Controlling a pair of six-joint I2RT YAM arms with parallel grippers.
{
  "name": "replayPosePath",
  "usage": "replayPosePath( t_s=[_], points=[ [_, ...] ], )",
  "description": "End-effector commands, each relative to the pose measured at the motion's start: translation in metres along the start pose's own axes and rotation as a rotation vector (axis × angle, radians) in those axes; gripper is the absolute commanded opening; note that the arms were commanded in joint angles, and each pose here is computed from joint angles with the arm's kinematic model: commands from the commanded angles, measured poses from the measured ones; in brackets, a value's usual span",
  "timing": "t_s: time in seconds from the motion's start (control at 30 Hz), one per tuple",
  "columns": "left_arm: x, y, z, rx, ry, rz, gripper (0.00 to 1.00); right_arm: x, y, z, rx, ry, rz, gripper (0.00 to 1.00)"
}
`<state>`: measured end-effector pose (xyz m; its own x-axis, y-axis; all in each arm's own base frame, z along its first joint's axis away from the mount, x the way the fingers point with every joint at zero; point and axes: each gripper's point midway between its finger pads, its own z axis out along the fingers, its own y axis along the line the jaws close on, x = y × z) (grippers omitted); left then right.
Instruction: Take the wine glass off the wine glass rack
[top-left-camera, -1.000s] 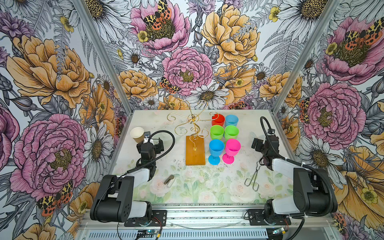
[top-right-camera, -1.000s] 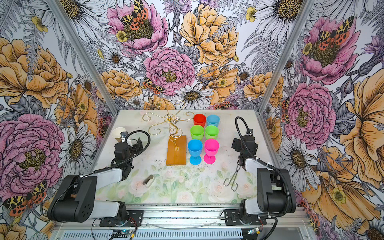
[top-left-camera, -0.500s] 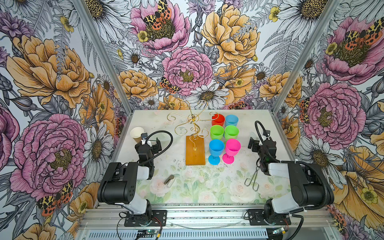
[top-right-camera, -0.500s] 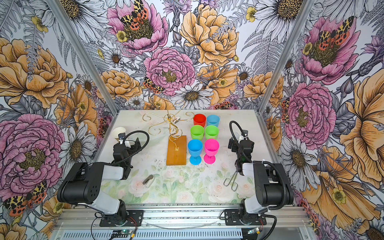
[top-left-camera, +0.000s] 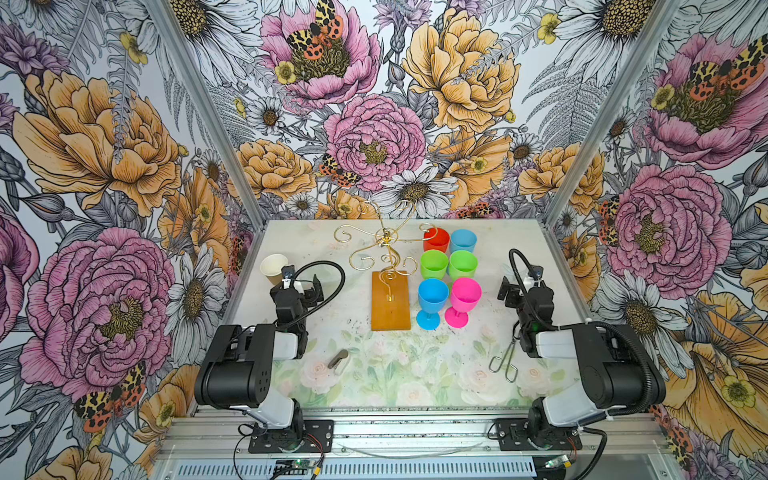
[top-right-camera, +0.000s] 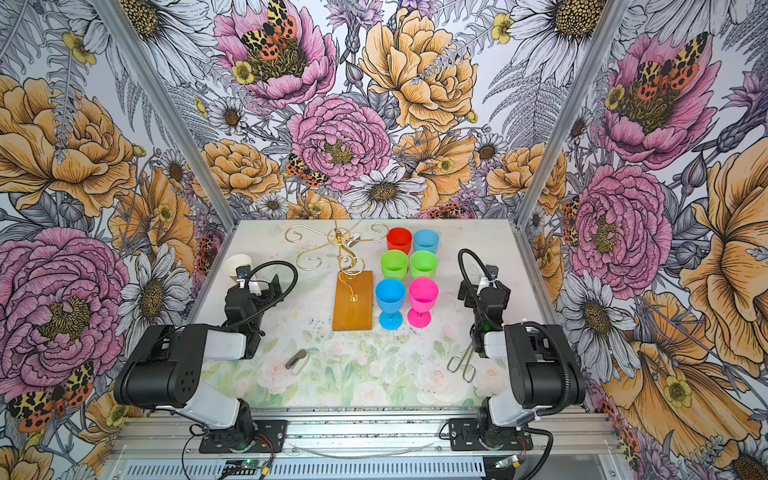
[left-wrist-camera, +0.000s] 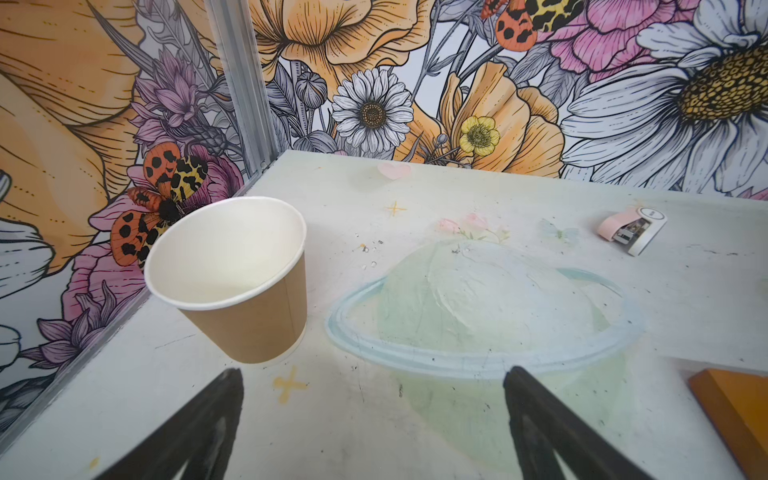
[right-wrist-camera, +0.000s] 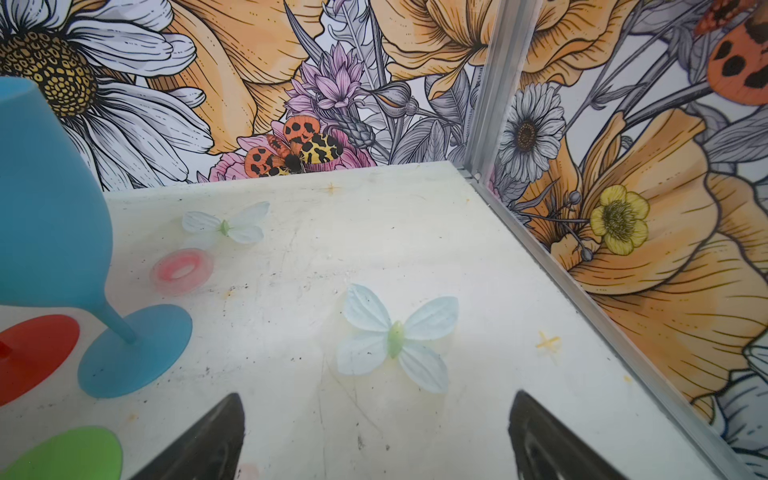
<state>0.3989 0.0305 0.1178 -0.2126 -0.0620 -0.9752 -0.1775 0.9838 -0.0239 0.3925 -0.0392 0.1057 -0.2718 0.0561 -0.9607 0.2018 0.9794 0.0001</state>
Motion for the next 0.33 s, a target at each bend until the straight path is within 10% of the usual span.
replayPosePath(
  t_s=[0.0,0.3],
  points=[
    [-0.0126,-0.0024,0.001,0.023,-0.043,-0.024,0.99,-0.0101,-0.0028,-0.0016,0.017,-0.046,0.007,0.99],
    [-0.0135,-0.0028,0.0007,0.026,-0.047,-0.024,0.99,-0.0103,0.0009,0.0008,0.014,-0.036,-0.008,0.99]
  ],
)
